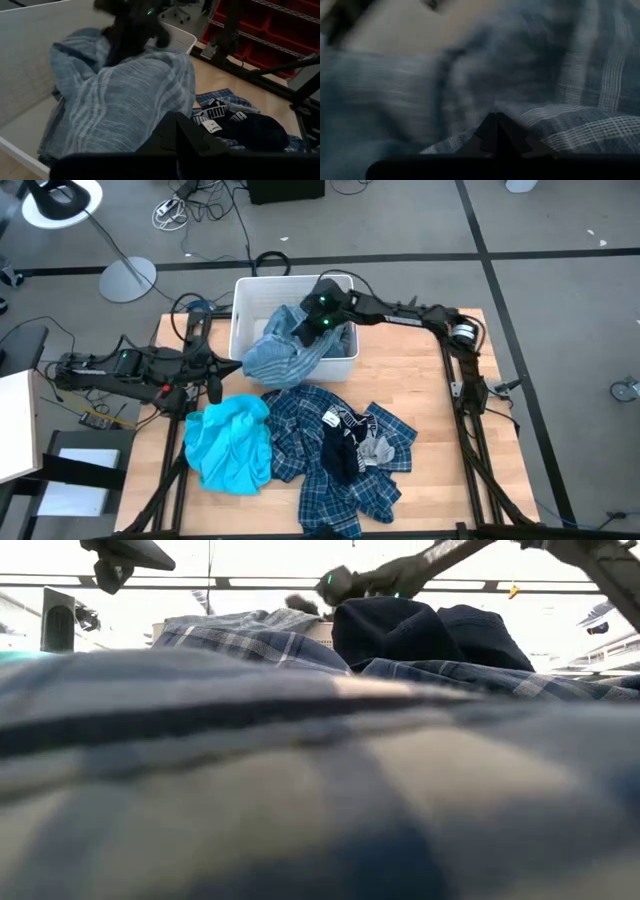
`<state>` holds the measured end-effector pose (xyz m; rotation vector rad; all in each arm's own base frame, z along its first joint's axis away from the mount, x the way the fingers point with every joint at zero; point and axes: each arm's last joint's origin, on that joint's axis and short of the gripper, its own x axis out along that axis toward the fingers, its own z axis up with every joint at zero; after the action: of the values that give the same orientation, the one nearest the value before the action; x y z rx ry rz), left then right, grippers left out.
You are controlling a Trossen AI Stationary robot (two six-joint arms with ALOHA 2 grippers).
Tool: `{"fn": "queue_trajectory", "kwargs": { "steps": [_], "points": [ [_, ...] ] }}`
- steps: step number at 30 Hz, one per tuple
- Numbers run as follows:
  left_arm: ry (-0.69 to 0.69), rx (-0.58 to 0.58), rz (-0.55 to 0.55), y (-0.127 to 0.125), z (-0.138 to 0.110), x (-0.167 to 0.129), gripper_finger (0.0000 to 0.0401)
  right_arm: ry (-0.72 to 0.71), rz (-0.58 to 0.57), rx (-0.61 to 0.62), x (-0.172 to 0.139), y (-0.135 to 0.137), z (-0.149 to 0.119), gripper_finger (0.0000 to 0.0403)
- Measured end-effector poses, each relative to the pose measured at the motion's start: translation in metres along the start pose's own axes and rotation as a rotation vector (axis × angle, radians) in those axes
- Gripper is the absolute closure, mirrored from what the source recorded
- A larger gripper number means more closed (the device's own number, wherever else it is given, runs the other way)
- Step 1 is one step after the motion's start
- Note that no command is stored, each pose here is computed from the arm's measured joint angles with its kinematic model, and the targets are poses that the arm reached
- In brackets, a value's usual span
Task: Sort clothes
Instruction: Put the light blue shirt into the white bin
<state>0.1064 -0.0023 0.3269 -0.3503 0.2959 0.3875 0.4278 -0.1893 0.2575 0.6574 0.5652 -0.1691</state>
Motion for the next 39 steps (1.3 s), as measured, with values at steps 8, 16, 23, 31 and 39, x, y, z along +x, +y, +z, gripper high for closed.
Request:
{"fn": "queue_trajectory", "kwargs": {
  "steps": [8, 16, 23, 31, 39],
  "points": [
    [0.015, 0.036, -0.013, -0.001, -0.002, -0.001, 0.0400, 0.158, -0.271, 0.055, 0.026, -0.056, -0.022, 0.0403],
    [0.063, 0.022, -0.032, -0.004, -0.011, 0.000, 0.0400, 0.323, -0.715, -0.196, 0.014, -0.072, -0.038, 0.0403],
    [0.071, -0.061, -0.026, -0.009, -0.032, 0.011, 0.0400, 0.473, -0.831, -0.276, -0.018, -0.061, -0.040, 0.0403],
    [-0.020, -0.097, -0.048, -0.020, -0.038, 0.024, 0.0400, 0.258, -0.789, -0.340, -0.076, -0.018, -0.006, 0.0403],
    [0.005, 0.032, 0.008, -0.026, -0.045, 0.034, 0.0400, 0.192, -0.380, -0.378, -0.154, 0.029, -0.002, 0.0403]
  ]
}}
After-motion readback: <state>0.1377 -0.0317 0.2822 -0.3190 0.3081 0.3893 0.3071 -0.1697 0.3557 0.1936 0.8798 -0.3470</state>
